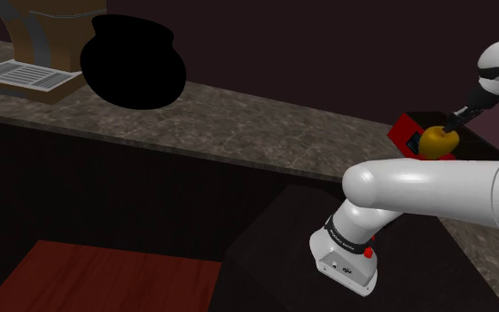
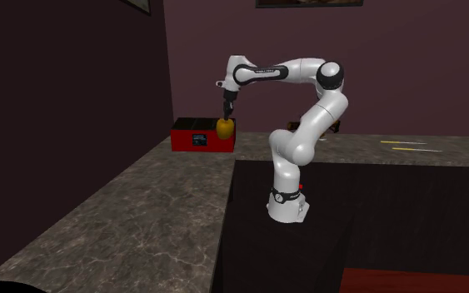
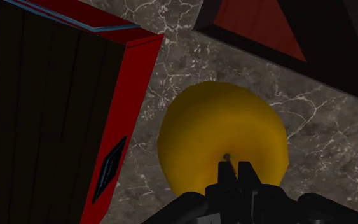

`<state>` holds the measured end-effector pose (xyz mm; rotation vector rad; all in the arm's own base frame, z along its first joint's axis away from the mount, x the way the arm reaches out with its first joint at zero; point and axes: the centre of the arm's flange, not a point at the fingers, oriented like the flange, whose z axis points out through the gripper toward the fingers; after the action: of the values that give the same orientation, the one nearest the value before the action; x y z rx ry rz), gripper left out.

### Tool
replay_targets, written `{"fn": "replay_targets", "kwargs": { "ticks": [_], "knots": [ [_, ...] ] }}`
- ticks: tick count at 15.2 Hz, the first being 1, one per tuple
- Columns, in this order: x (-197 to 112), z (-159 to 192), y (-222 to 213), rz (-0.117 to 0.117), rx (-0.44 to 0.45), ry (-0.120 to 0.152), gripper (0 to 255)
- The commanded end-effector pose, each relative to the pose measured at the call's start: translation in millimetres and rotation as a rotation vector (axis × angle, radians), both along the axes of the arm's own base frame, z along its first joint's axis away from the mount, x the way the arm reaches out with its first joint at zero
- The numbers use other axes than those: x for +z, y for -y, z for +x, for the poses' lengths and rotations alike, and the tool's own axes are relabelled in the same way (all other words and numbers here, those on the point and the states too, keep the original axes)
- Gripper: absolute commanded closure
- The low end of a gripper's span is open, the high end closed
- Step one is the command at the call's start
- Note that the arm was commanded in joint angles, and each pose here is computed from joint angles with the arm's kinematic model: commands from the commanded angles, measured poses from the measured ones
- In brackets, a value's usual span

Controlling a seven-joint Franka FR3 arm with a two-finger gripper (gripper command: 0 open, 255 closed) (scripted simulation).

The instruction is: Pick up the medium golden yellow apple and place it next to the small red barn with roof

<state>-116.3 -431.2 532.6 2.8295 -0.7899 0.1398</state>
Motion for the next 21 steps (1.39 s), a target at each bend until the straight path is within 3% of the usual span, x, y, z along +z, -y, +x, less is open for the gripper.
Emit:
{"fn": "replay_targets", "kwargs": {
  "ticks": [1,21],
  "knots": [
    [-10.3,0.2,0.5,-0.001,0.0,0.0,255],
    [-115.9,0.2,0.5,-0.001,0.0,0.0,255]
  ]
}}
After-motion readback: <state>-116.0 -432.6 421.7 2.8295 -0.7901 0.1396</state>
